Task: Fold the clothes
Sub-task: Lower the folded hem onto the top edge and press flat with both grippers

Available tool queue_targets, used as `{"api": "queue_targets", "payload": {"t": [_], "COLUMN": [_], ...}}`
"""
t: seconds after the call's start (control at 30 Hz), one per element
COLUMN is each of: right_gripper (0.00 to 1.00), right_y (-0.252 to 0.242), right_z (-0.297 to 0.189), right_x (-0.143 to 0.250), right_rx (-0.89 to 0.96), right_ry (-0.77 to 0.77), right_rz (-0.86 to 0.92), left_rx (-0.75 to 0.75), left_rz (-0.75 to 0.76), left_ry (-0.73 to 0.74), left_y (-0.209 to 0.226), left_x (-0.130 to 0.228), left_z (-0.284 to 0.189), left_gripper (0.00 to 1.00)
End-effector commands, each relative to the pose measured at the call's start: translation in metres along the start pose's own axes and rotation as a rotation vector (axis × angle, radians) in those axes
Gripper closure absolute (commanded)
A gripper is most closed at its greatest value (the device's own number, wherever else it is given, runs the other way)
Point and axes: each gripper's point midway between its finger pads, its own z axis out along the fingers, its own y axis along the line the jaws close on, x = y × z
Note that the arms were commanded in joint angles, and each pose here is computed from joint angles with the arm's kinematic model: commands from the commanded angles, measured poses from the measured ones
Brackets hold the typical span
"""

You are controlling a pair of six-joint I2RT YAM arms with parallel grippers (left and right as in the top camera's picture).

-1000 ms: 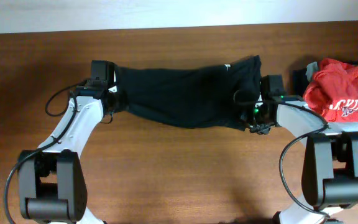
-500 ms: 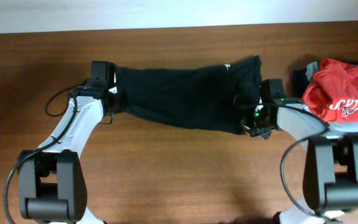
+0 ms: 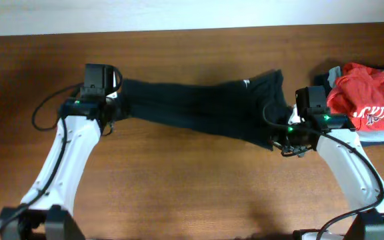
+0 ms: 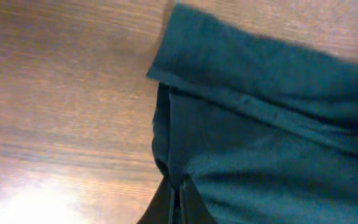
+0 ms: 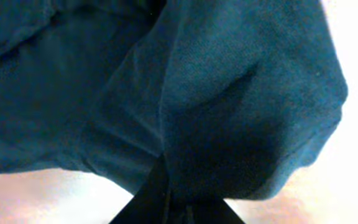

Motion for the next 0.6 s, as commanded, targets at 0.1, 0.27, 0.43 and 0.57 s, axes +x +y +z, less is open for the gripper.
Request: {"api": "queue_targets", "payload": {"t": [0.1, 0.27, 0.43, 0.57], "right_gripper": [0.96, 0.96, 0.96, 0.96], "right_y": [-0.008, 0.006, 0.01, 0.01], "right_z": [-0.003, -0.003, 0.002, 0.01], "right_x": [-0.003, -0.025, -0.036, -0.039], "right_rx": [0.045, -0.007, -0.016, -0.012], "right_ry": [-0.02, -0.109, -0.141, -0.131], "right_rz": [-0.019, -0.091, -0.119, -0.148], "left_rx": [-0.04, -0.047, -0.05, -0.064], "left_rz": [0.017, 0.014, 0.015, 0.021], "left_ry": [0.007, -0.031, -0.01, 0.047], "left_y": [0.007, 0.007, 0.006, 0.008], "left_x": [0.003, -0.006, -0.004, 0.007], "left_z": [-0.007, -0.005, 0.008, 0.026], "left_gripper": [0.99, 0.99, 0.99, 0.99]}}
